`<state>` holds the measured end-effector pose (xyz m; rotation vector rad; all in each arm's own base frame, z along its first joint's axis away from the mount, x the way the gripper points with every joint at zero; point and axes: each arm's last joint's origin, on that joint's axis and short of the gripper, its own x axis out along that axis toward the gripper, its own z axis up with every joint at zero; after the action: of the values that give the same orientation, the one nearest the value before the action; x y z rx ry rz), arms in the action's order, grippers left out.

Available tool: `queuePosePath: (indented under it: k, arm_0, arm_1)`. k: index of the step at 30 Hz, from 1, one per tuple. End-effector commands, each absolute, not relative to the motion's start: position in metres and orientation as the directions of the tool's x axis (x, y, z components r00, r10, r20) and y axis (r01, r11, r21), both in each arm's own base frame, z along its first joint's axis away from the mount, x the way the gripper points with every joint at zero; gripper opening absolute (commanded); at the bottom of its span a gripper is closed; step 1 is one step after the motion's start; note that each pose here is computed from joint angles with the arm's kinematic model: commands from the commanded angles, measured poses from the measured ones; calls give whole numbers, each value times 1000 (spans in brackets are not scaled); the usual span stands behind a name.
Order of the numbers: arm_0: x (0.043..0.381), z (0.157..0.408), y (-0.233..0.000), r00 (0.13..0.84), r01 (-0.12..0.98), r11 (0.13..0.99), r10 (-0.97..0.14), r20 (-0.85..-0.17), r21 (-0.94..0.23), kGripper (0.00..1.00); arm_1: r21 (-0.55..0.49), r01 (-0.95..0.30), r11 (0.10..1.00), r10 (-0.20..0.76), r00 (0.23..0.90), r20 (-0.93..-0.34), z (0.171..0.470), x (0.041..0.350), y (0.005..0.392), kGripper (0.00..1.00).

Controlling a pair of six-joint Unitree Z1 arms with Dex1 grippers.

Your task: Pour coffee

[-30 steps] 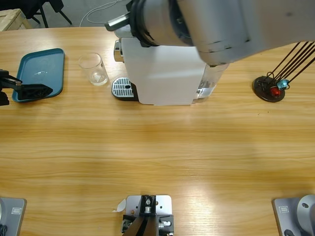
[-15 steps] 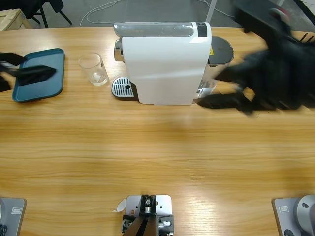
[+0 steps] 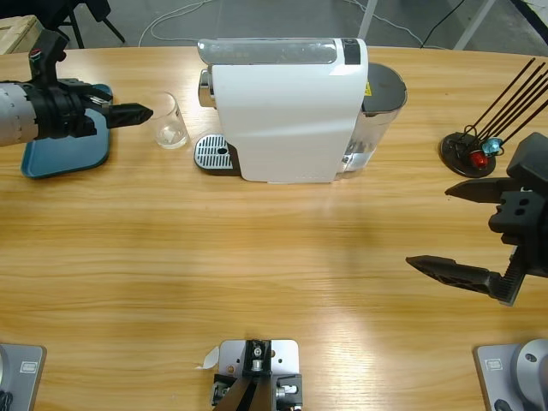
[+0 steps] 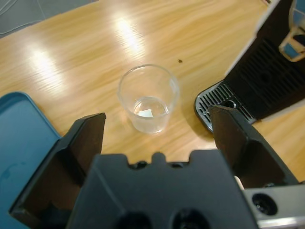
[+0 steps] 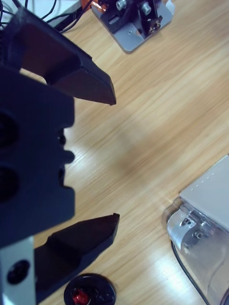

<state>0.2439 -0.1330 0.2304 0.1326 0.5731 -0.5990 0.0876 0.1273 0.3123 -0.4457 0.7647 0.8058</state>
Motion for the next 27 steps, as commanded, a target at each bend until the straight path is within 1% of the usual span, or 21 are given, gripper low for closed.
queuePosePath:
  k: [1, 3, 12, 15, 17, 26, 27]
  arm_0:
    - [260, 191, -135, 623, 568, 819, -494, -606, -83, 950]
    - [262, 187, -137, 617, 574, 814, -502, -607, -90, 954]
    - [280, 166, -146, 633, 573, 812, -521, -573, -105, 954]
    - [283, 160, -147, 631, 570, 814, -520, -575, -111, 954]
    - [284, 156, -148, 628, 569, 815, -518, -581, -112, 934]
    - [293, 152, -147, 630, 559, 819, -524, -573, -134, 924]
    - [294, 152, -147, 629, 560, 817, -526, -573, -135, 886]
  arm_1:
    - [-75, -790, 608, 486, 445, -752, 303, 83, 121, 1000]
    - [-75, -790, 609, 486, 446, -751, 303, 83, 121, 1000]
    - [-74, -790, 609, 489, 447, -749, 301, 84, 122, 1000]
    - [-73, -790, 609, 489, 446, -750, 300, 84, 122, 1000]
    - [-74, -789, 610, 489, 448, -749, 300, 84, 122, 1000]
    - [-72, -788, 612, 492, 450, -745, 297, 83, 120, 1000]
    - [-72, -787, 613, 491, 451, -746, 297, 83, 120, 1000]
